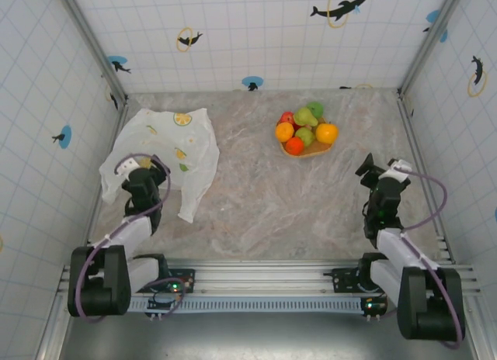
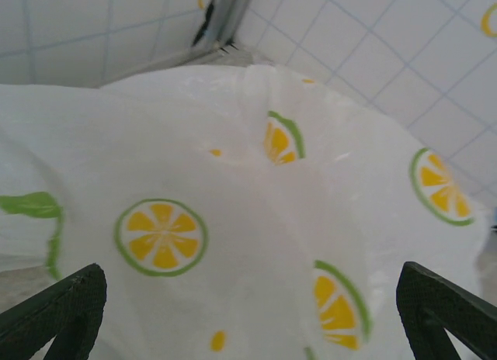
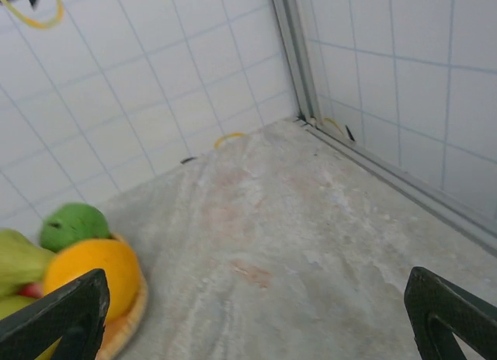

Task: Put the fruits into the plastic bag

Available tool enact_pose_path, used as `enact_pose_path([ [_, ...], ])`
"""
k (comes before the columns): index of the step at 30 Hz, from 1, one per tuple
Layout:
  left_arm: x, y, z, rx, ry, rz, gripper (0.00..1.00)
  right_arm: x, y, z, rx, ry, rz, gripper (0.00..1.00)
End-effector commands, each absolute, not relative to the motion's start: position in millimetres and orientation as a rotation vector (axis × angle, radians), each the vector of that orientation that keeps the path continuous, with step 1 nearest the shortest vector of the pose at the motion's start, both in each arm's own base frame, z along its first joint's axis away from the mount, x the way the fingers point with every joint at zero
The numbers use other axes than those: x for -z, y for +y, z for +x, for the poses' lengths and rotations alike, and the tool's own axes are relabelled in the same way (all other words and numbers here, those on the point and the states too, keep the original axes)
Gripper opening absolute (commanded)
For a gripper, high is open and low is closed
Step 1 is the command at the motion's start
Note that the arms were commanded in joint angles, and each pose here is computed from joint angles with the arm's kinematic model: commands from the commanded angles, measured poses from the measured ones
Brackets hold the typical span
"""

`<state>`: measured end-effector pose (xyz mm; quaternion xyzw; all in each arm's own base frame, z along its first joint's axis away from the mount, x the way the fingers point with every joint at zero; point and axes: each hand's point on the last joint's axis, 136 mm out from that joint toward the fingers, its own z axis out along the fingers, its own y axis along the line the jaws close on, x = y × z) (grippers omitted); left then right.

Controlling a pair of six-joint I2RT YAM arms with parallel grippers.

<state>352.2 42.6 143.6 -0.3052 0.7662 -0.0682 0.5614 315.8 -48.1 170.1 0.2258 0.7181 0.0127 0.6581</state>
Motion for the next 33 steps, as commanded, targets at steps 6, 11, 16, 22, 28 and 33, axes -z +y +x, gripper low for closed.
enact_pose_path([
  [6,-100.3,-23.7,325.6,0.529,2.212,-0.757,0.98,-166.0,31.9,326.3,-0.432,1.770,0.443,0.95],
  [11,-68.0,-44.5,283.9,0.496,2.399,-0.714,0.97,-147.3,111.5,322.0,-0.486,1.951,0.165,0.95],
  [16,-46.4,-71.1,255.4,0.491,2.530,-0.613,0.86,-126.8,158.2,314.1,-0.515,2.064,-0.011,0.97],
  [22,-84.7,-159.3,280.7,0.908,2.395,-0.362,0.68,-119.5,164.5,316.8,-0.478,2.088,-0.021,0.98],
  [28,-135.6,-284.4,317.5,1.227,2.336,0.025,0.68,-121.5,156.5,314.7,-0.450,2.078,0.010,0.98],
  [33,-141.1,-295.6,322.8,1.106,2.402,0.225,0.77,-113.8,150.0,305.0,-0.428,2.098,0.003,0.98],
])
